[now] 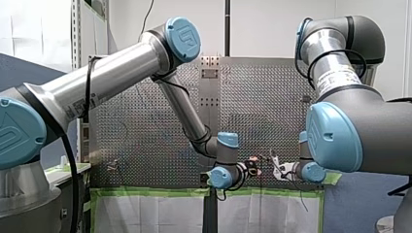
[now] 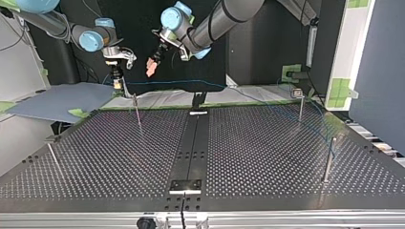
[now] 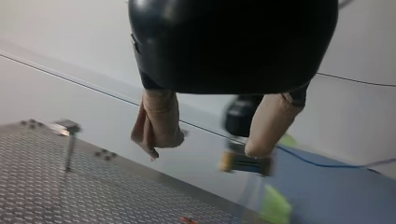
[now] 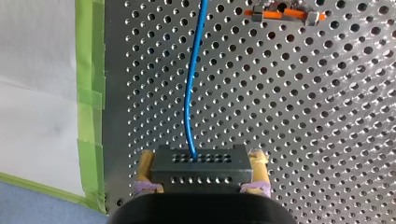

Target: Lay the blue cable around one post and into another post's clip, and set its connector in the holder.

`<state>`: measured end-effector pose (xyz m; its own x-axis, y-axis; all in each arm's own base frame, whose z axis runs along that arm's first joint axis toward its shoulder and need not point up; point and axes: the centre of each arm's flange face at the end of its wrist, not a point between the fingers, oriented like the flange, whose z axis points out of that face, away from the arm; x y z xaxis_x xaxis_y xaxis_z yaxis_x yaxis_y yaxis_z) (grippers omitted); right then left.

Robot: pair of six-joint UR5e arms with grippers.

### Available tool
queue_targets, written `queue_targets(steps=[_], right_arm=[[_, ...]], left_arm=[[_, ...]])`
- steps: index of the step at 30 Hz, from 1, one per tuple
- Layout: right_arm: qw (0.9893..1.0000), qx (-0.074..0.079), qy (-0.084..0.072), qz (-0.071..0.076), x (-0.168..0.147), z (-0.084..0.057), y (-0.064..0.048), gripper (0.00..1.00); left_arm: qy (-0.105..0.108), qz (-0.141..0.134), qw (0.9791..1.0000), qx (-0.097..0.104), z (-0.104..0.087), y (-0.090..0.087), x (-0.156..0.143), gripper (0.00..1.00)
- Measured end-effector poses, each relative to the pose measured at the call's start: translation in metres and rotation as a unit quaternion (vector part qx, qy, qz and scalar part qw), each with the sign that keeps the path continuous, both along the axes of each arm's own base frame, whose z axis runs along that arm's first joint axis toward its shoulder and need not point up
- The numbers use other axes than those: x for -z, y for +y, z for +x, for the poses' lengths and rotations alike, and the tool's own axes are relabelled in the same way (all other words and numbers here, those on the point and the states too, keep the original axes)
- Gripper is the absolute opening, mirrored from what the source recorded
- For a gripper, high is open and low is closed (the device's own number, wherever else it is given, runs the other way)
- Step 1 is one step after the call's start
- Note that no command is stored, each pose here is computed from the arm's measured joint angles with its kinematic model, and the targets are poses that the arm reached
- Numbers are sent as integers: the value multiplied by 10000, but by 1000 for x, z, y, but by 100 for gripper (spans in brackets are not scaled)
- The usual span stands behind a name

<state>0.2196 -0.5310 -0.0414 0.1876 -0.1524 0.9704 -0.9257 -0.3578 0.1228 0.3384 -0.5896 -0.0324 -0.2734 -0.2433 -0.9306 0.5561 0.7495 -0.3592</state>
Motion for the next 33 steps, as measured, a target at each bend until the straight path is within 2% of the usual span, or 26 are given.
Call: queue_targets(steps=[6,12,15,18,22,25,28,33], right_arm=[[10000,10,9,6,0,-1,0,0],[10000,20,13,27,0,-1,0,0],[10000,32,19,36,1,-2,0,0],[10000,41,22,38,1,-3,0,0],[10000,54,24,34,1,-4,0,0],[10000,64,25,32,1,-4,-1,0],[10000,65,25,31,1,-5,-1,0],[10000,67,26,32,1,-5,-1,0]], left_arm=[[105,468,9988,-91,-9,10,39,100],[139,905,9953,-308,-7,14,67,100],[96,1100,9931,-395,-9,14,81,100],[73,1317,9904,-402,-20,14,96,100],[44,1653,9856,-360,-44,16,120,100],[19,1804,9830,-347,-61,16,127,100],[-11,1842,9821,-395,-67,15,125,100],[-57,1783,9828,-478,-62,12,114,100]])
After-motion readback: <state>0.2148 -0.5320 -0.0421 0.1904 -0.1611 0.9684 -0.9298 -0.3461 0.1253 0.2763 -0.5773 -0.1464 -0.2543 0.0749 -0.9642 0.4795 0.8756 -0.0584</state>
